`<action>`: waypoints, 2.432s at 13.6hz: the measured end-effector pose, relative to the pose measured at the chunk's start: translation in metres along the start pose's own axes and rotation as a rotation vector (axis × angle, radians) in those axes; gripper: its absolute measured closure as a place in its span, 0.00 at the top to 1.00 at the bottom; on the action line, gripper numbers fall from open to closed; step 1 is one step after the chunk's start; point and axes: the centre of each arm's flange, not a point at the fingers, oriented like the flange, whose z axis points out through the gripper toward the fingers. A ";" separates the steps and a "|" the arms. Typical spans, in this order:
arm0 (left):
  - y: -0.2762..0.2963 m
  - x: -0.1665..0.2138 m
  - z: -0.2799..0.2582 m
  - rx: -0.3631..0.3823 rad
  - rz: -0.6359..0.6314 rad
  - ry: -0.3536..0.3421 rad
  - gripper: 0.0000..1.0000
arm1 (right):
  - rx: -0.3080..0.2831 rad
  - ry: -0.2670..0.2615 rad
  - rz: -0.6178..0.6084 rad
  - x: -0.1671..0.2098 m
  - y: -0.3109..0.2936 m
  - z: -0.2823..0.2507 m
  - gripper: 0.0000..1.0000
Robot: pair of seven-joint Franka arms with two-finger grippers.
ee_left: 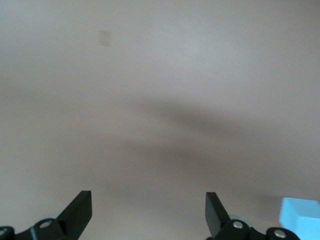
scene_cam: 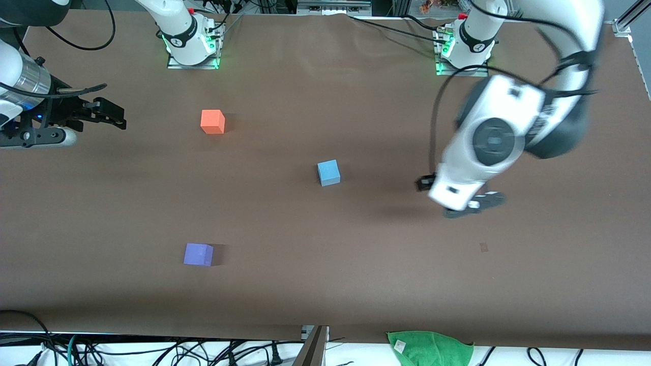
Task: Place blue block between orange and purple blocks
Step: 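Move the right gripper over the cube while the left gripper returns, then lower the right gripper and close it on the light blue cube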
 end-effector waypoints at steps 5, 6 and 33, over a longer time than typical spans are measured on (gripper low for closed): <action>-0.101 0.005 -0.061 -0.045 0.201 -0.009 1.00 | -0.056 -0.081 -0.150 0.021 -0.080 0.055 1.00; -0.115 -0.001 -0.072 -0.045 0.238 -0.019 1.00 | -0.068 -0.085 -0.183 0.021 -0.101 0.062 1.00; -0.194 -0.072 -0.119 -0.097 0.315 0.128 1.00 | 0.031 0.241 -0.262 0.007 -0.457 0.383 1.00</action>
